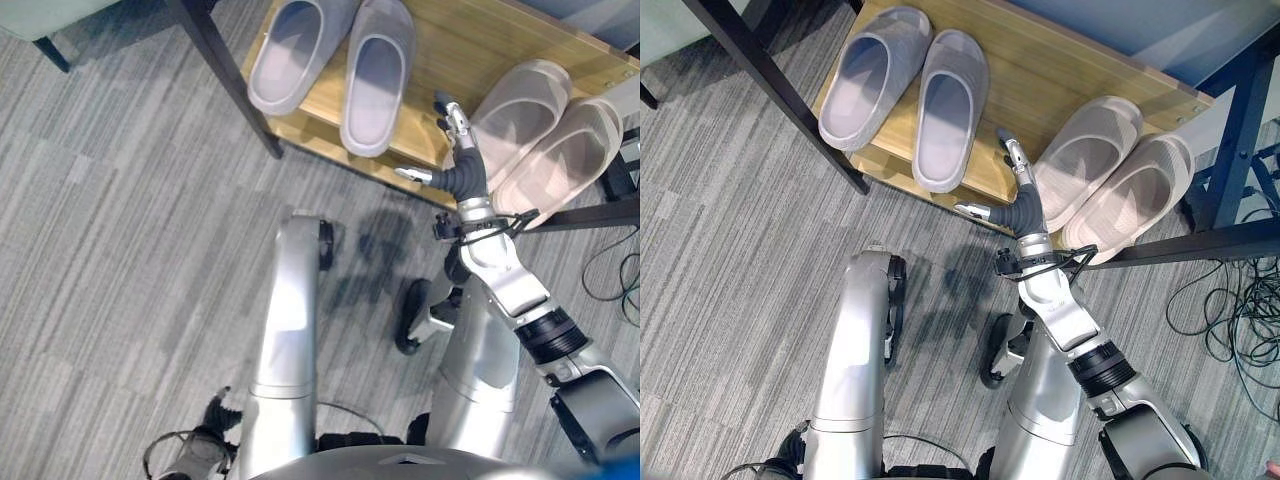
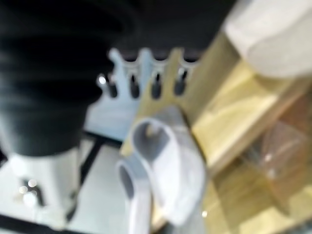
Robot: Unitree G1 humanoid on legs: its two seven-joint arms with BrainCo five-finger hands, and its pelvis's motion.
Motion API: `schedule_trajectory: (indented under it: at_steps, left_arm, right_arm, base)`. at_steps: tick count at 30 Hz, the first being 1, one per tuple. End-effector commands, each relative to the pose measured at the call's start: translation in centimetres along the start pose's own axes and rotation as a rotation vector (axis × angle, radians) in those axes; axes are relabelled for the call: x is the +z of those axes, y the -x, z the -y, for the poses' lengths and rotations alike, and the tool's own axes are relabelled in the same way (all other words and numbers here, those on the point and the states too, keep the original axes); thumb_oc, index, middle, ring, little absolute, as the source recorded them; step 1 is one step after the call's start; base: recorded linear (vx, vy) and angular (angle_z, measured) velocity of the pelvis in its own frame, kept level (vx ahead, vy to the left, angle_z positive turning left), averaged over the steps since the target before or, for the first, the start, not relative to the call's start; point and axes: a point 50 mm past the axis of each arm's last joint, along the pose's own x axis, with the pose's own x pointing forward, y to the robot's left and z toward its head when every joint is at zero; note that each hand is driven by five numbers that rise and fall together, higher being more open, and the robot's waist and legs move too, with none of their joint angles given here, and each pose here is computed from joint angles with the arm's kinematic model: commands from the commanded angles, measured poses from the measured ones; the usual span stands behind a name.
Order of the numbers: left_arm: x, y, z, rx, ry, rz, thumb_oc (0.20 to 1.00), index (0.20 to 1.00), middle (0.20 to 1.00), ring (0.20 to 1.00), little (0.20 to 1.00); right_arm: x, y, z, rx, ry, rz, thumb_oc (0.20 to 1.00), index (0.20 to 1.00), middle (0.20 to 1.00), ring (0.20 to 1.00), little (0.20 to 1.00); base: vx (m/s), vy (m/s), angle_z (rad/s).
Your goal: Arrange the slippers neatly on the shoe rack.
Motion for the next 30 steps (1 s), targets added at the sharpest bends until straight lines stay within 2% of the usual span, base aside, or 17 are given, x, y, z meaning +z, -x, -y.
schedule_trajectory:
  at_steps: [1, 20, 30]
  left_arm:
    - [-3.2, 1.6, 2.1, -0.052, -0.077, -0.078, 1.0, 1.0, 1.0, 1.0, 1.0]
    - [-2.8, 1.3, 1.7, -0.048, -0.093, -0.073, 1.0, 1.0, 1.0, 1.0, 1.0]
    - [-2.5, 1.0, 1.2, -0.04, -0.104, -0.068, 1.0, 1.0, 1.0, 1.0, 1.0]
  right_arm:
    - [4.6, -1.9, 0.2, 0.043, -0.054, 0.201, 1.0, 1.0, 1.0, 1.0, 1.0]
    - [3.3, -3.1, -2.4, 0.142, -0.1, 0.114, 1.0, 1.0, 1.0, 1.0, 1.0]
    - [4.1, -5.2, -4.1, 0.187, -0.064, 0.13, 1.0, 1.0, 1.0, 1.0, 1.0]
  base:
    - [0.0, 0.0, 0.0]
    - [0.0, 0.0, 0.0]
    - [0.0, 0.0, 0.0]
